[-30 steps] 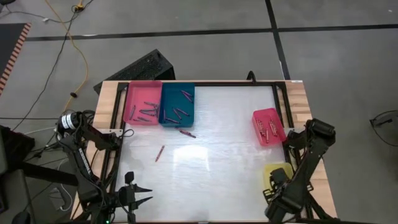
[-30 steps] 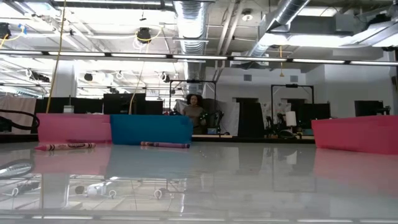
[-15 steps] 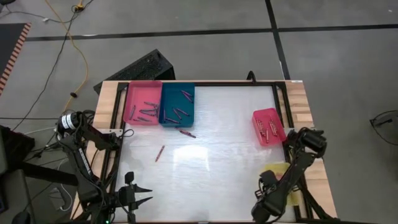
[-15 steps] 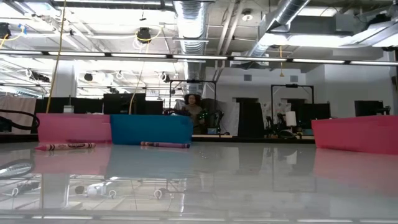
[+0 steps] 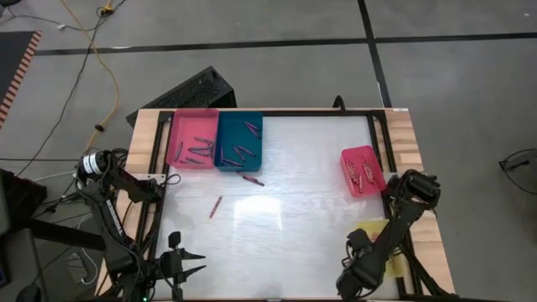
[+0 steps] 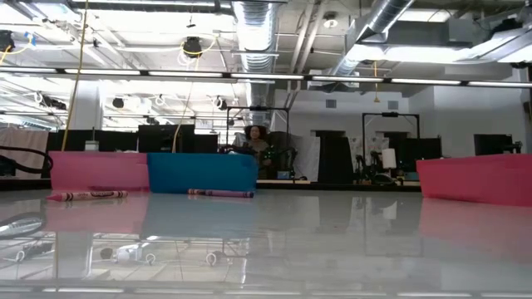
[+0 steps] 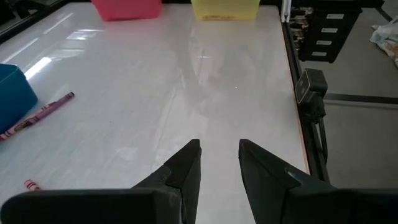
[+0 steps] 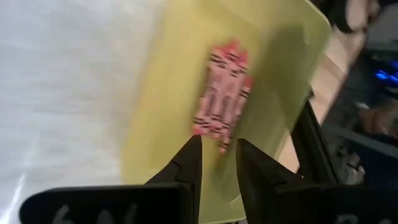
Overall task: Sort crayons
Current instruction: Put the purple crayon into the blue bin
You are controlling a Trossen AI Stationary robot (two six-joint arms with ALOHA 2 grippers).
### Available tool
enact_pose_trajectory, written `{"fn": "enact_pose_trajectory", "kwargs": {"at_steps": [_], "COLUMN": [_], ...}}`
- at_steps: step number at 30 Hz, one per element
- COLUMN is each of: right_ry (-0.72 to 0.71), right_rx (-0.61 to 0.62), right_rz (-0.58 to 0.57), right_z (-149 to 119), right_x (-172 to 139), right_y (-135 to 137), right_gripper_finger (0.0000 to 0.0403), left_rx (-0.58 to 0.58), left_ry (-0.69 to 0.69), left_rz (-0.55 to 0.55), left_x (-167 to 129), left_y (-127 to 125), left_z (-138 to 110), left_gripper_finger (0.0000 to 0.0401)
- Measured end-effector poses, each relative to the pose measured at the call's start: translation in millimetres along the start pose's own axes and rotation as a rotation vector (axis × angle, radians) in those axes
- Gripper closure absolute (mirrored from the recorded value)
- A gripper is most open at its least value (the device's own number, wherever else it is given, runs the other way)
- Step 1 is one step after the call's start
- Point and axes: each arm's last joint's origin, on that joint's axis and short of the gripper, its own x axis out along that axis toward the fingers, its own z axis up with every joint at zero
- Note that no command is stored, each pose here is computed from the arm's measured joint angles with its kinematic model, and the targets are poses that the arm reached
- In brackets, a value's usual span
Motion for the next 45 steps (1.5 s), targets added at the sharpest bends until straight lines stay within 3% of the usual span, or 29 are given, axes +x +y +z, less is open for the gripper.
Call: {"fn": "enact_pose_trajectory", "kwargs": {"at_steps": [4,7,12,16,22,29,35,45], "right_ry": [0.004,-0.071,-0.405,-0.704,-0.871,-0.935,-0.922,-0.835], "right_rx": [-0.073,-0.127,-0.244,-0.369,-0.508,-0.560,-0.577,-0.739], "right_rz": [0.116,0.231,0.428,0.491,0.549,0.520,0.564,0.494], "right_z": [16.8,35.4,72.7,104.1,156.6,218.1,256.9,285.9], "right_x": [-27.4,-51.3,-81.6,-95.9,-108.6,-109.9,-108.4,-65.7], "right_y": [2.2,6.4,22.3,40.9,67.6,71.8,74.0,117.4], "right_gripper_finger": [0.0310,0.0310,0.0310,0.0310,0.0310,0.0310,0.0310,0.0310], "left_rx": [-0.002,-0.009,-0.008,-0.008,-0.005,-0.003,0.001,-0.002], "left_ry": [0.002,0.002,0.002,0.018,0.037,0.057,0.079,0.088], "left_rz": [-0.002,-0.004,-0.004,-0.013,-0.022,-0.032,-0.044,-0.037], "left_x": [0.0,0.0,0.0,-0.1,-0.1,-0.2,-0.7,-1.0], "left_y": [-0.1,-0.4,-0.4,-0.7,-0.8,-1.0,-1.3,0.1], "left_z": [0.0,0.1,0.1,-0.4,-1.1,-1.8,-2.8,-3.8], "left_gripper_finger": [0.0301,0.0301,0.0301,0.0301,0.0301,0.0301,0.0301,0.0301]}}
